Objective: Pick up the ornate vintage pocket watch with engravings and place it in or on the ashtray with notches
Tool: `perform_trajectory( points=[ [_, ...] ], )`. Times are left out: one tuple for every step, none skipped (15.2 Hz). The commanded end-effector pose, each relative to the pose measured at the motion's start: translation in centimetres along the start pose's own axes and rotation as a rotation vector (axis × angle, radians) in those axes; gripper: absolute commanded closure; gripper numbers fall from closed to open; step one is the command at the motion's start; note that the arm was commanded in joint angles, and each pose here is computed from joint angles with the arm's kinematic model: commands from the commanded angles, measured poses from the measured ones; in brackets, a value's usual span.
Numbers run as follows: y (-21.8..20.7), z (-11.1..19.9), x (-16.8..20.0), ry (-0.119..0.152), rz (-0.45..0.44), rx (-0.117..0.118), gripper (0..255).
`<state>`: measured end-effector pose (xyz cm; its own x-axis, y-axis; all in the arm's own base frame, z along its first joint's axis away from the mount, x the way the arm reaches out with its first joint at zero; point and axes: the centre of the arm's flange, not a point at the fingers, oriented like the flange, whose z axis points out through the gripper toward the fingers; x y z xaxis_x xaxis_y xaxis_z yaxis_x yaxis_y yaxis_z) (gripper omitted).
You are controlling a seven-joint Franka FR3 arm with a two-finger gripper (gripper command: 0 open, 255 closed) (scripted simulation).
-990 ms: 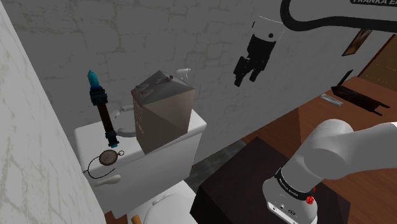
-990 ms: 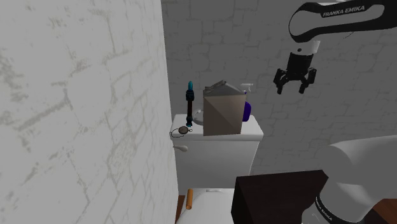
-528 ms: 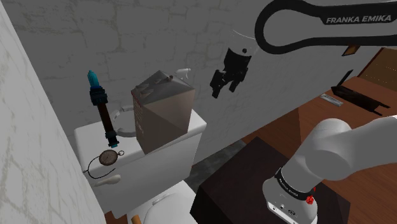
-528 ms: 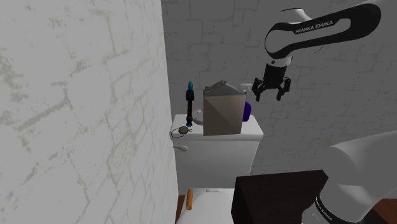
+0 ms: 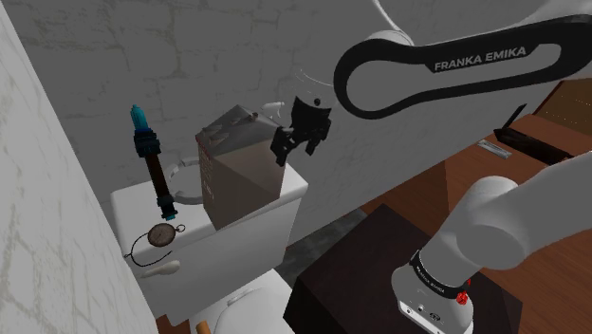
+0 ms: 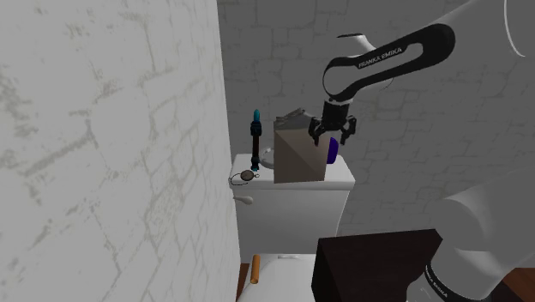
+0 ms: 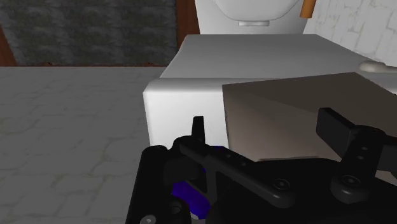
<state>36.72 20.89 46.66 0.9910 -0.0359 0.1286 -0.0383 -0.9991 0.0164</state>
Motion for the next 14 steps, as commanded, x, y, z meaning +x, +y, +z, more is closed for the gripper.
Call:
perform_trajectory(
  points=[
    [-2.2, 1.4, 0.5, 0.011, -0.004, 0.003, 0],
    [-3.3, 2.0, 0.7, 0.016, -0.007, 0.004, 0],
    [-4.4, 2.6, 1.0, 0.021, -0.009, 0.004, 0],
    [-5.6, 3.2, 1.2, 0.026, -0.012, 0.005, 0],
    [-6.7, 3.8, 1.4, 0.031, -0.014, 0.006, 0],
    [-7.8, 4.4, 1.6, 0.036, -0.017, 0.006, 0],
    [-9.0, 5.0, 1.8, 0.041, -0.020, 0.007, 0],
    [-10.1, 5.5, 2.1, 0.046, -0.022, 0.007, 0],
    [-11.2, 6.1, 2.3, 0.051, -0.025, 0.008, 0],
    [-12.4, 6.7, 2.5, 0.056, -0.027, 0.009, 0],
    [-13.5, 7.3, 2.7, 0.061, -0.030, 0.009, 0],
    [-14.7, 7.9, 3.0, 0.066, -0.032, 0.010, 0],
    [-15.8, 8.4, 3.2, 0.071, -0.035, 0.011, 0],
    [-16.9, 9.0, 3.4, 0.076, -0.037, 0.011, 0]
  ],
)
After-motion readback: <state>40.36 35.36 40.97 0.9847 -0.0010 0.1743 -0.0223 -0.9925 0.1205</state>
